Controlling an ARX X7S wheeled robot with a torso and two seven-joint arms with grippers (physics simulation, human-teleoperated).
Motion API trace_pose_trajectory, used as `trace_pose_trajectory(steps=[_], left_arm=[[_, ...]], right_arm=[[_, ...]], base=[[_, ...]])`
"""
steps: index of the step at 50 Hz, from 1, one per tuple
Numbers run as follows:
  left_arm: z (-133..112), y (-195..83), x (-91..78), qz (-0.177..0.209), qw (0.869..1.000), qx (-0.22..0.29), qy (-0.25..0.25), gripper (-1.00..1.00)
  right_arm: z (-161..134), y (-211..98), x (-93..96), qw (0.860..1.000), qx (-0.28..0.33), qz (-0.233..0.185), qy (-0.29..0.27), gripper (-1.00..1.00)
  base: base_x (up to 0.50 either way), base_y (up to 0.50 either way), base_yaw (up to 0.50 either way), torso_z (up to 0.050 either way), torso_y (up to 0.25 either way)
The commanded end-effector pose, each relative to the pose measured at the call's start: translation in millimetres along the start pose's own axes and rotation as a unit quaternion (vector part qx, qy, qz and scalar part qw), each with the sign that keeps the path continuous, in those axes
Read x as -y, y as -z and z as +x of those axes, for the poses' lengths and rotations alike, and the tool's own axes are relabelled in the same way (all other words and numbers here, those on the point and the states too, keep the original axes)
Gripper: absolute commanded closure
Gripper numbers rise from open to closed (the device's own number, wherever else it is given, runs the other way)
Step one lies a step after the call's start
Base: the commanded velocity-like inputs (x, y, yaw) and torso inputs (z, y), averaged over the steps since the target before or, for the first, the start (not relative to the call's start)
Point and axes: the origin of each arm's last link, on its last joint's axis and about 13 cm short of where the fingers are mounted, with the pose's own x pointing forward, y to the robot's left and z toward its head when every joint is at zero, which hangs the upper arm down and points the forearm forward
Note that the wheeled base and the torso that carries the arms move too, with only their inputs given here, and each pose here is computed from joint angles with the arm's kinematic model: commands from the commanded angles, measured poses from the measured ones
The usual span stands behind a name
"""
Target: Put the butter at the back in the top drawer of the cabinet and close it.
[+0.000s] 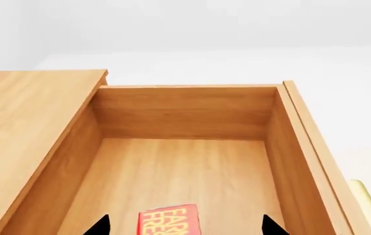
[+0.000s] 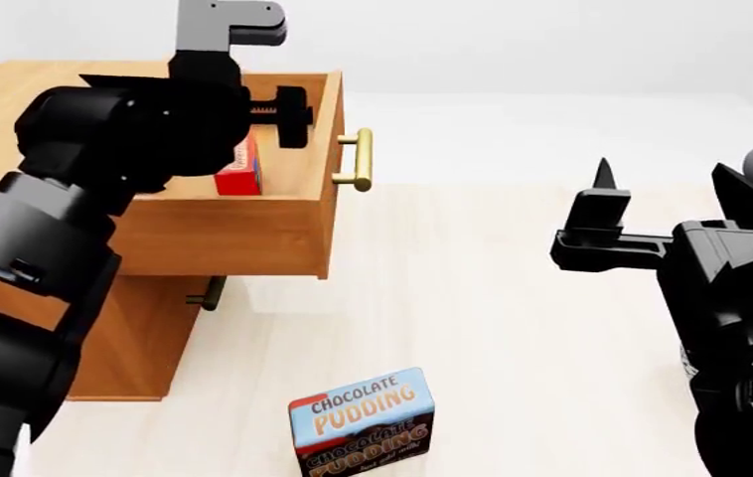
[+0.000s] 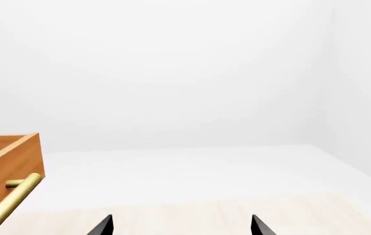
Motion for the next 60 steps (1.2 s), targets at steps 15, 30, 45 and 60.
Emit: trace_pose_trajectory(steps=[15, 30, 45, 60], left_arm=[[-51.1, -12.2, 9.0, 0.039, 0.992, 0.108, 0.049, -1.0], [-83.8, 15.1, 28.3, 0.109, 0.966, 0.209, 0.102, -1.0], [-119.2, 47.8, 82.2, 0.151, 0.928, 0.289, 0.18, -1.0], [-137.6, 82.6, 126.5, 0.172, 0.904, 0.318, 0.229, -1.0]], right_arm=[[0.4, -1.3, -0.3, 1.0, 0.001, 0.002, 0.0, -1.0], [-1.1, -6.1, -0.6, 1.0, 0.004, 0.001, 0.001, -1.0], [-5.6, -6.7, 1.0, 1.0, 0.004, 0.002, -0.001, -1.0], [-10.5, -6.7, 7.2, 1.0, 0.006, 0.005, 0.003, -1.0]], base=[[0.0, 0.0, 0.0, 0.0, 0.0], [0.0, 0.0, 0.0, 0.0, 0.0], [0.0, 0.0, 0.0, 0.0, 0.0], [0.0, 0.0, 0.0, 0.0, 0.0]])
